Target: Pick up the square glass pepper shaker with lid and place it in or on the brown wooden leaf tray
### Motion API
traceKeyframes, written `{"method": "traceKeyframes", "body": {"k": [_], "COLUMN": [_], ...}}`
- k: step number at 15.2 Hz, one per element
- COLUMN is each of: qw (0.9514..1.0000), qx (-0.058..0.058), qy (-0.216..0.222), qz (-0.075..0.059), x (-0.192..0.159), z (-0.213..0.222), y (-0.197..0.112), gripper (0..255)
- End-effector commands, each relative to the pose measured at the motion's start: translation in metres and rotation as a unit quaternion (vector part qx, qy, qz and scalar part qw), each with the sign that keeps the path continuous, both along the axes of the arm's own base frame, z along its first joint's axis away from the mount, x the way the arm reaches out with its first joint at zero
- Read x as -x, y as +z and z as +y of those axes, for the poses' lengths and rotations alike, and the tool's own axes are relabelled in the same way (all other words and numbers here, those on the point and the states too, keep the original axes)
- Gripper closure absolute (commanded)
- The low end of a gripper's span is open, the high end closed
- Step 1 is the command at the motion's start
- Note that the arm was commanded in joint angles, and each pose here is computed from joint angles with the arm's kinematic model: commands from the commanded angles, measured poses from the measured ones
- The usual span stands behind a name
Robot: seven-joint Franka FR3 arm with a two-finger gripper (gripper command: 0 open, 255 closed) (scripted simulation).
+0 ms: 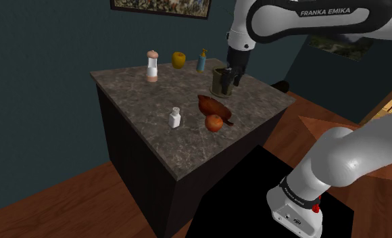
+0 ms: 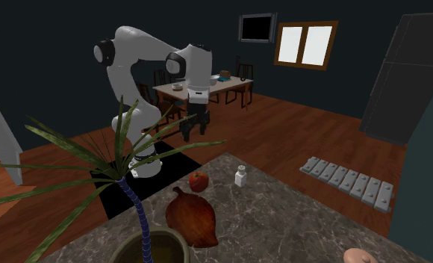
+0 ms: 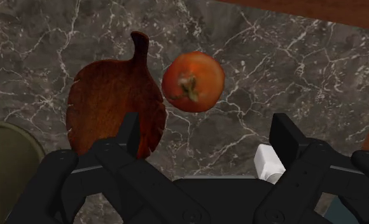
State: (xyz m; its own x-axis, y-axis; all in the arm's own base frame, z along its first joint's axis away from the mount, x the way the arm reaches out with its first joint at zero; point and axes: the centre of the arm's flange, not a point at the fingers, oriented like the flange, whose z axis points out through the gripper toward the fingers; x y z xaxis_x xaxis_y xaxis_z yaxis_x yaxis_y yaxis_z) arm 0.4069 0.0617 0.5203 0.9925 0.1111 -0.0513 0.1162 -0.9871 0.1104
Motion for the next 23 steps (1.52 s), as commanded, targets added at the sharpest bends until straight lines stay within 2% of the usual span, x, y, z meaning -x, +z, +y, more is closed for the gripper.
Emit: {"method": "traceKeyframes", "body": {"k": [1,10,19,23], "qw": [0.9999,0.9978,0.9928,0.9928], "qx": [-0.005,-0.025,-0.045,-0.045], "qy": [-0.007,-0.039,-0.07,-0.07], "qz": [0.009,0.048,0.086,0.086], "x": [-0.019,-0.112,-0.202,-0.197], "z": [0.014,0.065,0.113,0.113], "y": [-0.015,-0.08,-0.15,-0.171], "gripper": [0,0,0,0]}}
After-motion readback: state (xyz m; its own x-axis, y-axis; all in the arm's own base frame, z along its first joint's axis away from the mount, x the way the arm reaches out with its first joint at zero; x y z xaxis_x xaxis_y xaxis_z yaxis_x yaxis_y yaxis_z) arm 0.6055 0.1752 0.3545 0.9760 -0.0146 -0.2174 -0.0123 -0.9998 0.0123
